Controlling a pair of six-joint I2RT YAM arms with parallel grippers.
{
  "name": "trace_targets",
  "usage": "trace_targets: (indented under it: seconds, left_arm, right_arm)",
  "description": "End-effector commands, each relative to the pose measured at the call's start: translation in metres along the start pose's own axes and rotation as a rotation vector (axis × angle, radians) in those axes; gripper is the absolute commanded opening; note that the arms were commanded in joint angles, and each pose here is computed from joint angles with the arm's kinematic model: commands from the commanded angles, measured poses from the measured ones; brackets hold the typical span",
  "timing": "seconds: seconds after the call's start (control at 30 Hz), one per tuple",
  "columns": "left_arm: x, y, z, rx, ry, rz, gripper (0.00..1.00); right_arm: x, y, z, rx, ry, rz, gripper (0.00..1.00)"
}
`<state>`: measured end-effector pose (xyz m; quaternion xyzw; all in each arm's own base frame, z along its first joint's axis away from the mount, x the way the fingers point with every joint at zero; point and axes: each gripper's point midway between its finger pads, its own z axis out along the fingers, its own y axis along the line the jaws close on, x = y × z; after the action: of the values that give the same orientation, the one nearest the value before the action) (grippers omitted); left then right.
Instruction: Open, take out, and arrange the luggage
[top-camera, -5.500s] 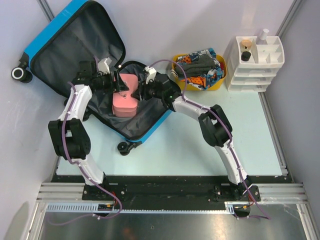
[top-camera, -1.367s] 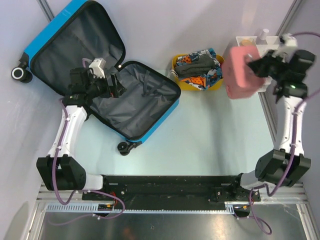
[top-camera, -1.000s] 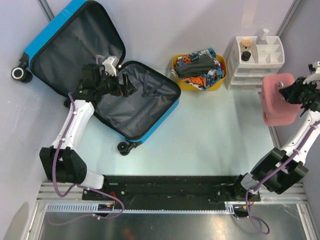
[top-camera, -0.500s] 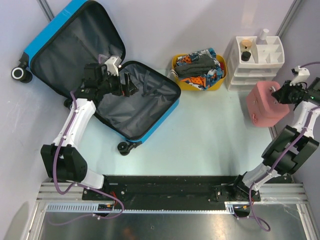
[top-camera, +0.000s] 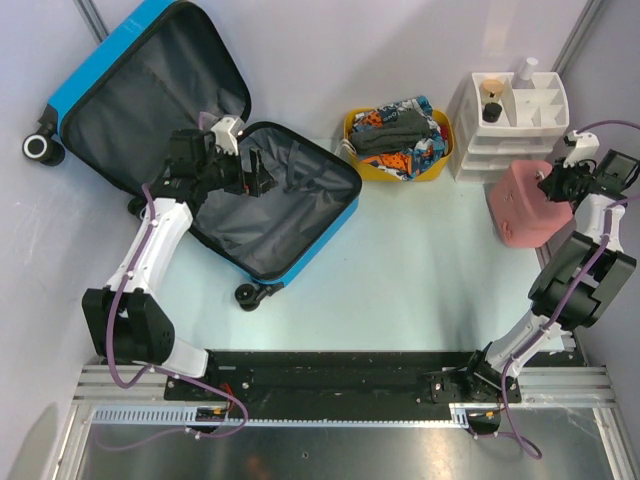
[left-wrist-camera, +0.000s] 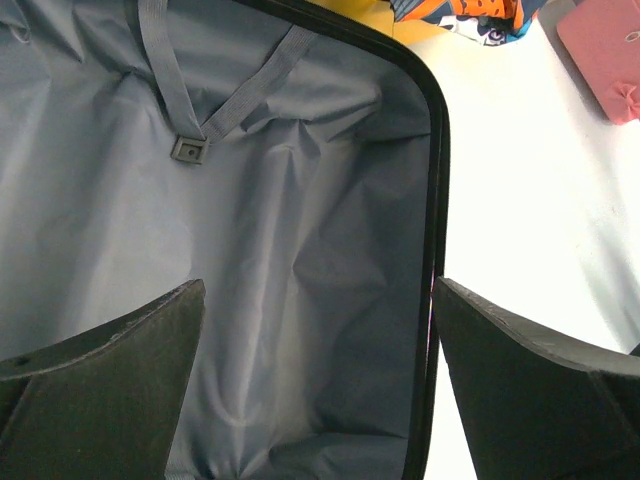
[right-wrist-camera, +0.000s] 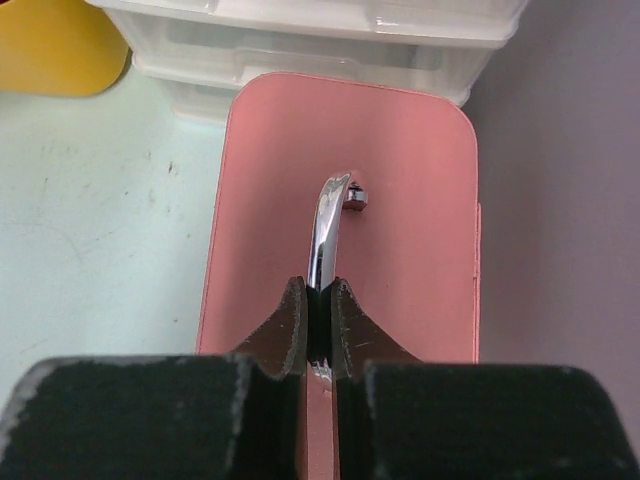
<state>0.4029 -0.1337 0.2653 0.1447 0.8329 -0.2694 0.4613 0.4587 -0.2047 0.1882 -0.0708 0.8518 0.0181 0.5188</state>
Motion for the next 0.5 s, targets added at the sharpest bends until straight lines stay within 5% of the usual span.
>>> trace_targets:
  seconds: [0.0, 0.03, 0.33, 0.47]
  left_arm:
    - [-0.009, -0.008, -0.007, 0.017, -0.037, 0.078, 1.00]
    - [-0.009, -0.008, -0.007, 0.018, -0.036, 0.077, 1.00]
    - [-0.012, -0.007, -0.008, 0.008, -0.042, 0.083, 1.00]
    - [-0.017, -0.006, -0.014, -0.014, -0.042, 0.117, 1.00]
  right_arm:
    - [-0.033, -0.027, -0.004, 0.091, -0.080, -0.093, 0.03]
    - [-0.032, -0.026, -0.004, 0.085, -0.080, -0.090, 0.24]
    - [-0.057, -0.016, -0.017, 0.051, -0.138, -0.064, 0.76]
    - [-0.097, -0.006, -0.033, 0.052, -0.217, -0.068, 0.86]
